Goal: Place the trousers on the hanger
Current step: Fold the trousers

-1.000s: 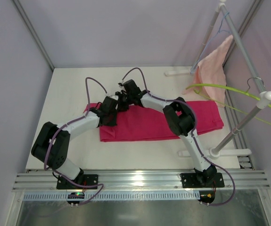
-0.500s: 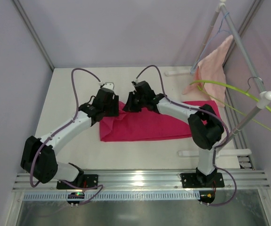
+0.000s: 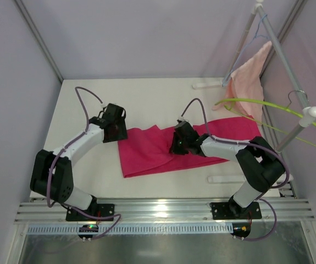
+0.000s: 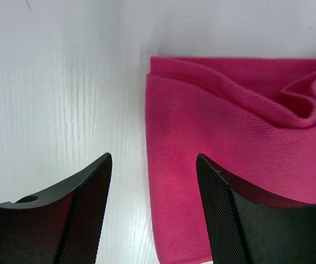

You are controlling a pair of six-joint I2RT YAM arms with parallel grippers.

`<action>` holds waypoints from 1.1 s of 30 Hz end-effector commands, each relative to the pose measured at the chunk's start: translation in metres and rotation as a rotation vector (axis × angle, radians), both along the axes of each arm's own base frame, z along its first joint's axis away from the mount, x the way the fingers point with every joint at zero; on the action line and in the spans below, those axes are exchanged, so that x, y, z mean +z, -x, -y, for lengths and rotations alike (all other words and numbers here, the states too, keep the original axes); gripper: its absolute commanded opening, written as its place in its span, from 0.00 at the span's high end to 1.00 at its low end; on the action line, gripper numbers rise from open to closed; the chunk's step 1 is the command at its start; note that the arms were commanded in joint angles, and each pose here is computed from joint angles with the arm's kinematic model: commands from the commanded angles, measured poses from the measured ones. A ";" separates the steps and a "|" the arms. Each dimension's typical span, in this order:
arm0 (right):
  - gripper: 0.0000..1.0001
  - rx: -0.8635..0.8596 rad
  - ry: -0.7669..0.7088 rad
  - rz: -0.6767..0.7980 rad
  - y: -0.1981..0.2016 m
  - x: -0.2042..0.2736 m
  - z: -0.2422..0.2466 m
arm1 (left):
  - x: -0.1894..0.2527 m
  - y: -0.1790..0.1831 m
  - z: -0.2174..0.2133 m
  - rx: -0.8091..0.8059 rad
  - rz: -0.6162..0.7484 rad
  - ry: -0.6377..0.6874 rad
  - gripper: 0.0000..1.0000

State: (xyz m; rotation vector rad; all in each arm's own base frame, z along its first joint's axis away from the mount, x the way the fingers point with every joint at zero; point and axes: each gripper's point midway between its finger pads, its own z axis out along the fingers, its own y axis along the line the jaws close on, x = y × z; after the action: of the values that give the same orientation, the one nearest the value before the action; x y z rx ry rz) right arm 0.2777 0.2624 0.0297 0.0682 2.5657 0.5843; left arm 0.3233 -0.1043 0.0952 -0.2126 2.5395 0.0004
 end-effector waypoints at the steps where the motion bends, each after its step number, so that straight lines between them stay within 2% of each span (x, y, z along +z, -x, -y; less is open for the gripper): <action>1: 0.80 -0.010 -0.012 0.102 -0.012 0.027 0.002 | -0.022 0.016 -0.009 0.070 -0.103 0.028 0.36; 3: 0.71 0.042 -0.039 0.147 -0.012 0.041 -0.003 | -0.031 0.019 -0.006 0.080 -0.129 0.066 0.36; 4: 0.58 0.099 -0.066 0.144 -0.005 0.046 -0.009 | -0.033 0.020 -0.004 0.082 -0.136 0.080 0.37; 8: 0.36 0.269 -0.116 0.166 -0.012 0.071 -0.017 | -0.041 0.027 0.000 0.078 -0.162 0.115 0.38; 16: 0.34 0.431 -0.083 0.110 -0.044 0.055 -0.017 | -0.069 0.045 0.001 0.109 -0.238 0.164 0.39; 25: 0.33 0.465 -0.059 0.039 -0.060 0.027 -0.029 | -0.089 0.044 0.006 0.133 -0.294 0.279 0.45; 26: 0.34 0.459 -0.063 0.033 -0.061 0.023 -0.031 | -0.093 0.045 0.007 0.133 -0.308 0.286 0.49; 27: 0.34 0.465 -0.074 0.032 -0.060 0.024 -0.034 | -0.094 0.042 0.006 0.141 -0.311 0.294 0.65; 29: 0.35 0.473 -0.090 0.041 -0.058 0.024 -0.043 | -0.093 0.037 0.004 0.154 -0.321 0.308 0.83; 30: 0.39 0.466 -0.099 0.038 -0.058 0.024 -0.048 | -0.095 0.037 0.000 0.166 -0.334 0.304 0.94; 31: 0.43 0.464 -0.106 0.039 -0.058 0.025 -0.053 | -0.095 0.038 -0.011 0.196 -0.352 0.298 0.98; 33: 0.52 0.453 -0.142 0.058 -0.057 0.032 -0.072 | -0.086 0.028 -0.028 0.244 -0.333 0.279 1.00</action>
State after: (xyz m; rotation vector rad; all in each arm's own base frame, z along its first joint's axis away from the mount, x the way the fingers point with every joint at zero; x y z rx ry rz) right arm 0.3328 0.2970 0.0427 -0.4768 2.5645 0.8175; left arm 0.2924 -0.1044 0.0176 -0.5907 2.8053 -0.3458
